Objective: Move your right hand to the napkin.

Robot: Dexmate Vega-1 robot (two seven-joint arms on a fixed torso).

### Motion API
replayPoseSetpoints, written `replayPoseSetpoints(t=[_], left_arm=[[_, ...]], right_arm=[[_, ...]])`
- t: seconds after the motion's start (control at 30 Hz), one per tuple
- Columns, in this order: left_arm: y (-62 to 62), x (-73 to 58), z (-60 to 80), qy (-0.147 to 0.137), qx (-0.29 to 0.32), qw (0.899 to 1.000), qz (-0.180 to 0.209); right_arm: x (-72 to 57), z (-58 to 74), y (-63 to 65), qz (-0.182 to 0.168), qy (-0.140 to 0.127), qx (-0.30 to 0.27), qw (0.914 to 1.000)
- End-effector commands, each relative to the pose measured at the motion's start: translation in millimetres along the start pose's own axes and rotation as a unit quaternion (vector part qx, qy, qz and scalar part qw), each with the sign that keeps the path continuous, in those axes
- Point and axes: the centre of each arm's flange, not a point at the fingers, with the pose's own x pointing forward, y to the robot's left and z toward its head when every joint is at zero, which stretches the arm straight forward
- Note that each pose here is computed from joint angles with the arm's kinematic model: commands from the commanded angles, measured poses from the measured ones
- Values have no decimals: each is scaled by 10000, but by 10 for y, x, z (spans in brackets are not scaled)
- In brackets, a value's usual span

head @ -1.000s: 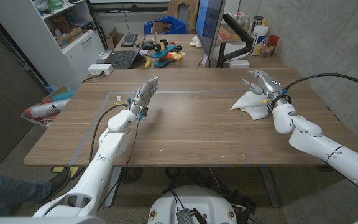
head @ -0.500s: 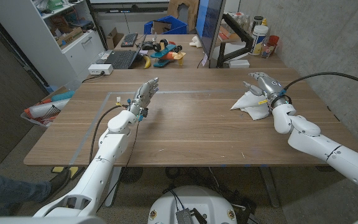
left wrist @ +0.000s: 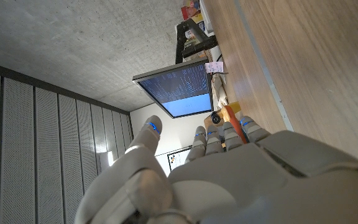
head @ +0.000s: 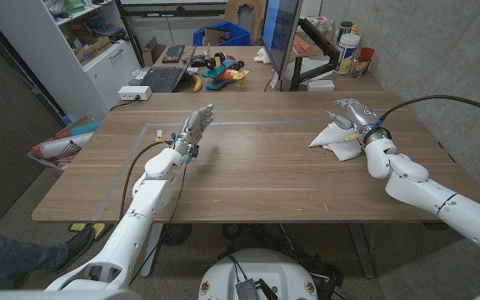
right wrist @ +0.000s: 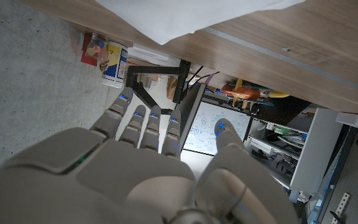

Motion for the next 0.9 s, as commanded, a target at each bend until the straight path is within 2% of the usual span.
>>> replayPoseSetpoints(t=[0.03,0.67,0.9], left_arm=[[-15,-13,-20,46,21,10000,-29],[-28,0,8,69,67,9999,-49],[-32,-3,9,52,59,10000,-46]], right_arm=[[19,-38,59,178,105,118,9997],[82,-36,93,613,201,62,9979],[83,-35,84,657,220,37,9976]])
